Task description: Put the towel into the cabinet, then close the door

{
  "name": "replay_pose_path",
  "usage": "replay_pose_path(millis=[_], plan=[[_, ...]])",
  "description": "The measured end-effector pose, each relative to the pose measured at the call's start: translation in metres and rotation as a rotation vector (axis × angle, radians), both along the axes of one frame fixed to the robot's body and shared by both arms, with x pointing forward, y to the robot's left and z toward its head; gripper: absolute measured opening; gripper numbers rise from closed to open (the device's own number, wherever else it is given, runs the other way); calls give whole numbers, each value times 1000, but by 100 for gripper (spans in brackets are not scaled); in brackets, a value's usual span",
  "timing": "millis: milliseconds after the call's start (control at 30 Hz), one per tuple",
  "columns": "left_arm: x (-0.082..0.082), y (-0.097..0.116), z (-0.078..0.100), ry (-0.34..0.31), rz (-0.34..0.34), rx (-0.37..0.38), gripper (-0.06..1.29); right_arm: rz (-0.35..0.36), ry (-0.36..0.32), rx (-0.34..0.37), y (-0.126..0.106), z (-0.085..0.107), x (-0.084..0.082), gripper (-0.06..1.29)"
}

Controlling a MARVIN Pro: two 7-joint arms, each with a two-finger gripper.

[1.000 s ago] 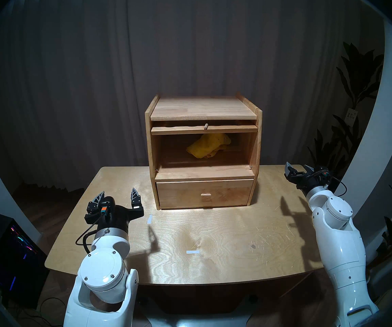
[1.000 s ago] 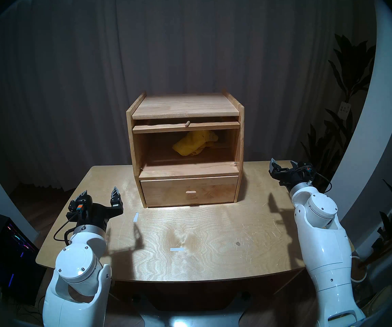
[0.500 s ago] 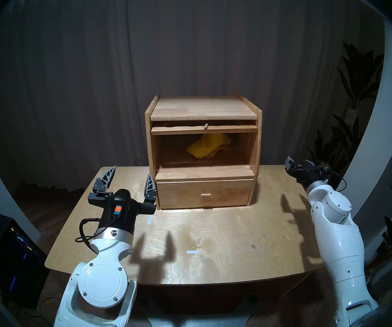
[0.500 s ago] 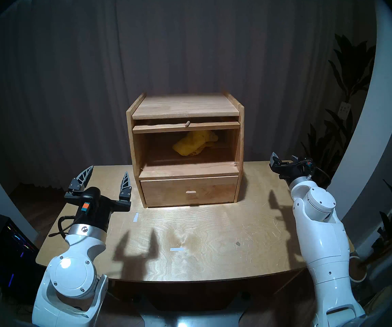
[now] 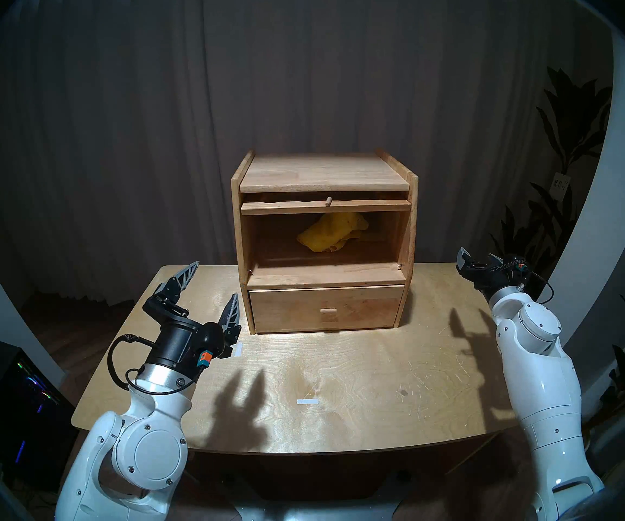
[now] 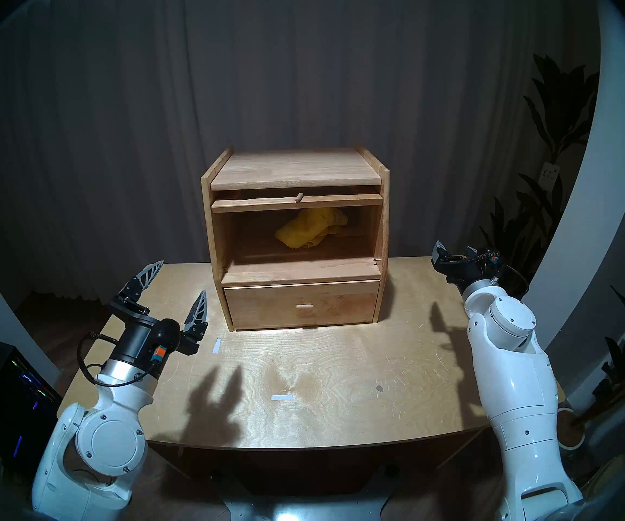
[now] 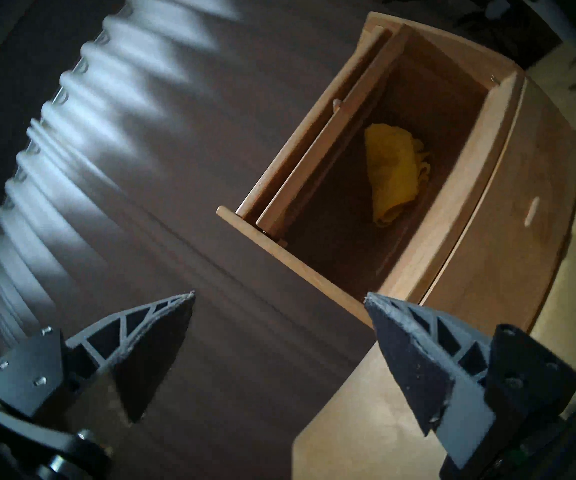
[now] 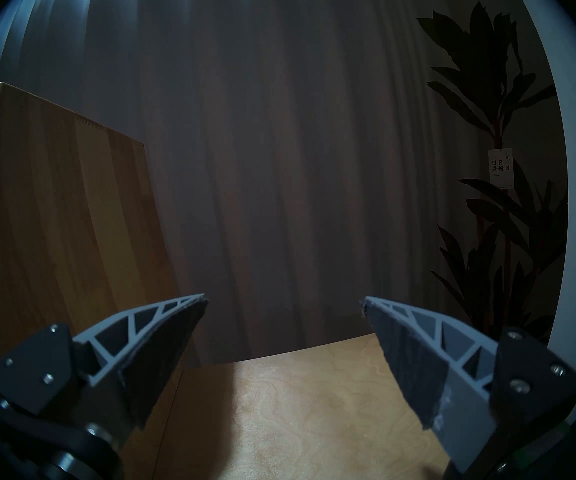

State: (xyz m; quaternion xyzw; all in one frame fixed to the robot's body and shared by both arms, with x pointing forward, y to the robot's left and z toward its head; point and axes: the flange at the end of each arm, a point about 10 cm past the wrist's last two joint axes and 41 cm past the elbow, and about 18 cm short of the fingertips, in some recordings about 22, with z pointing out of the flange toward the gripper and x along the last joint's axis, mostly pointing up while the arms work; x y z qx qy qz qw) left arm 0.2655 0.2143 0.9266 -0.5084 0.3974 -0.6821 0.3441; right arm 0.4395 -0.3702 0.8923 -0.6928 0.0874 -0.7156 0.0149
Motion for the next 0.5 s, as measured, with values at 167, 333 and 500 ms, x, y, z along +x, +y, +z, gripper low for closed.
replay_pose_path(millis=[167, 333, 500], plan=[[2, -3, 14, -55, -63, 205, 124, 2, -3, 0, 0, 1, 1, 120], [2, -14, 34, -102, -156, 390, 124, 7, -7, 0, 0, 3, 2, 120], [4, -28, 41, -72, -270, 458, 124, 13, -9, 1, 1, 3, 2, 120]])
